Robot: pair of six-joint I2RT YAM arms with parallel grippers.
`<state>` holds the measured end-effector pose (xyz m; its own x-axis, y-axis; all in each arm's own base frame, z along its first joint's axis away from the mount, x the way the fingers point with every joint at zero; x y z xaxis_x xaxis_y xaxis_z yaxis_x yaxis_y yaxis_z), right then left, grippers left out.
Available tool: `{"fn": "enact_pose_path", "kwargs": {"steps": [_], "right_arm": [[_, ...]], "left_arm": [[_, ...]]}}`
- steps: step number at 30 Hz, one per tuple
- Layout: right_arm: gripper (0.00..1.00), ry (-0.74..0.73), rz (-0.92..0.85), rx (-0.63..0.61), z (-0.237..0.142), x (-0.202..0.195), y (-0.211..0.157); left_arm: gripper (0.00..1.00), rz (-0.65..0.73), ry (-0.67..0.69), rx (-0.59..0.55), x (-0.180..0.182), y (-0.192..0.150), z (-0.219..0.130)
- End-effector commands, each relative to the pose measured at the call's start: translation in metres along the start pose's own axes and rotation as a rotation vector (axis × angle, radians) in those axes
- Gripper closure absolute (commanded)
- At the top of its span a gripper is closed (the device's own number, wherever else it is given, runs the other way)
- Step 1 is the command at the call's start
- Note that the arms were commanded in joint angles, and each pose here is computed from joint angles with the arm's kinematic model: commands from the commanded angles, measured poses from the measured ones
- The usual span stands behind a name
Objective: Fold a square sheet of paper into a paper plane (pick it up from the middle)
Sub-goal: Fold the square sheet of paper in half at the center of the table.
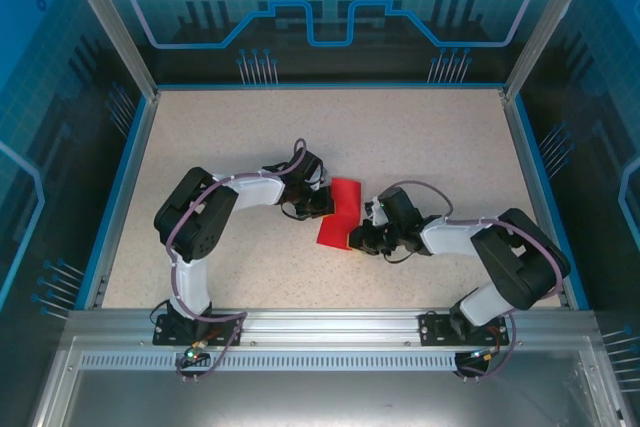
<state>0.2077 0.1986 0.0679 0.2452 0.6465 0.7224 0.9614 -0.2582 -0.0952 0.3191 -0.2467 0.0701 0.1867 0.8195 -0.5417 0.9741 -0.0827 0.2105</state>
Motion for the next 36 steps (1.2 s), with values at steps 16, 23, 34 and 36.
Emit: {"fn": "enact_pose_path", "kwargs": {"steps": [16,23,34,36], "right_arm": [[0.91,0.051,-0.033,-0.086,-0.031,0.028,0.032],[0.92,0.112,-0.031,-0.111,-0.033,0.032,0.064],[0.93,0.014,0.028,-0.083,-0.004,0.002,0.075],[0.93,-0.02,0.054,-0.068,0.002,-0.008,0.073]], "left_arm": [[1.0,-0.034,0.119,0.108,0.024,-0.025,0.012],[1.0,-0.036,0.117,0.112,0.024,-0.025,0.014],[1.0,-0.032,0.123,0.119,0.025,-0.027,0.013],[1.0,-0.033,0.126,0.121,0.026,-0.028,0.013]]}}
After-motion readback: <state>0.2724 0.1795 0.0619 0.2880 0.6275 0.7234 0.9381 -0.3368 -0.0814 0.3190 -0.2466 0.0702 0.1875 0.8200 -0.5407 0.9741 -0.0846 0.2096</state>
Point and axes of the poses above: each hand's point on the last joint's axis, 136 mm out from that joint toward the fingers, its own z axis out along the fingers, its own x axis along the line the jaws close on, y = z × x, the point moved 7 cm from there along -z, back along the fingers, and after that the axes turned 12 degrees about z, right-handed, at the moved point
